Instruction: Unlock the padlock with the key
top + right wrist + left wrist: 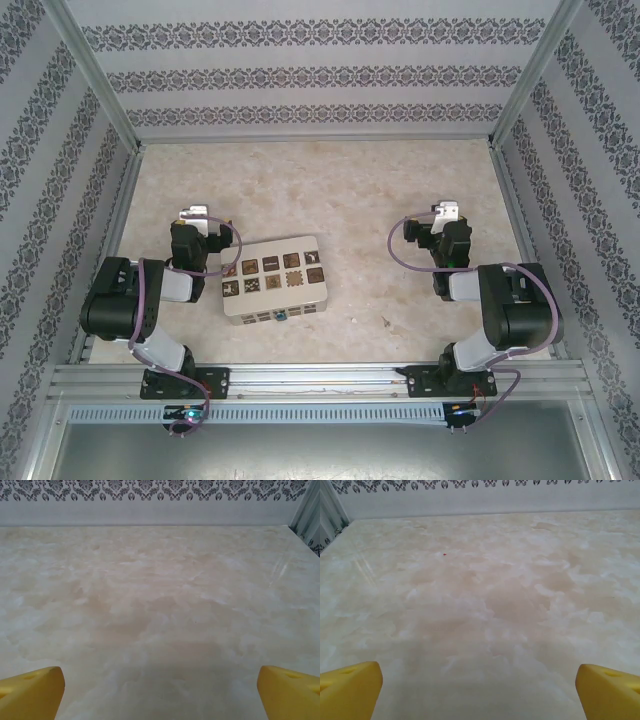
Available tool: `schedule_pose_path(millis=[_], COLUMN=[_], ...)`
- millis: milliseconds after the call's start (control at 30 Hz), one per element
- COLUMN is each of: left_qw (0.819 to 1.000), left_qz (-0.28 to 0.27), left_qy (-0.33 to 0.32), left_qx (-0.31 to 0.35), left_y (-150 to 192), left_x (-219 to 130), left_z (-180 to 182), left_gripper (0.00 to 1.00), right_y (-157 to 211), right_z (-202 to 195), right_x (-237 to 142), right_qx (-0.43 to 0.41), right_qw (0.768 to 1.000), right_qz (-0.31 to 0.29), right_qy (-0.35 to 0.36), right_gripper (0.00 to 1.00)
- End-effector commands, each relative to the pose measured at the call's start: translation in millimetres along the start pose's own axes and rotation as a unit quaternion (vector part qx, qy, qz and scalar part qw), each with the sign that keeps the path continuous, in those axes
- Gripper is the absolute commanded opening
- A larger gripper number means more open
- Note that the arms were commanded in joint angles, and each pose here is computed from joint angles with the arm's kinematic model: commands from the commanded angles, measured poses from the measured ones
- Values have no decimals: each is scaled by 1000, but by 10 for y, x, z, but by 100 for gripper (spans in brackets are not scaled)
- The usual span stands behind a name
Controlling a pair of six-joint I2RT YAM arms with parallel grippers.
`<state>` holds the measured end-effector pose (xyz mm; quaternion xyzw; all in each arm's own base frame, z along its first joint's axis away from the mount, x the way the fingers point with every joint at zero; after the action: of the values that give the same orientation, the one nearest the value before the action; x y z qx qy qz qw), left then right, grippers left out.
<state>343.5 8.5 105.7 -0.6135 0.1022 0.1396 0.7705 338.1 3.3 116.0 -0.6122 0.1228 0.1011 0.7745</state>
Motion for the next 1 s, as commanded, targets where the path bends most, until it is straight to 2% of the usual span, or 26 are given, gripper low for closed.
schedule_pose_path(millis=[0,967], left_qw=[1000,1000], left_qz=[-2,0], left_qy=[12,8], left_qx=[2,0], left_y=[-26,-23], left_x=[-2,1], left_z=[-11,-1], left_gripper=[99,99], right_y=[-73,-85], right_z=[36,16], right_x=[5,11], right_qx=[-4,1], right_qw=[1000,1000], right_qz=[-14,-12], right_qy=[-2,-4], right_gripper=[98,98])
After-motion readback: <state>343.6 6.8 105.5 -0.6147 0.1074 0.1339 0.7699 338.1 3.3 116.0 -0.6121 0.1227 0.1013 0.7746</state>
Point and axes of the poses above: each hand's point on the last joint's axis, 136 mm out from that joint toward the fingers, its own x axis out along the fingers, its own z axis along the line the jaws close on, y = z × x, the point moved 6 cm from there along -x, back along the fingers, and after that the axes turned 12 degrees about x, right-handed, at the moved point
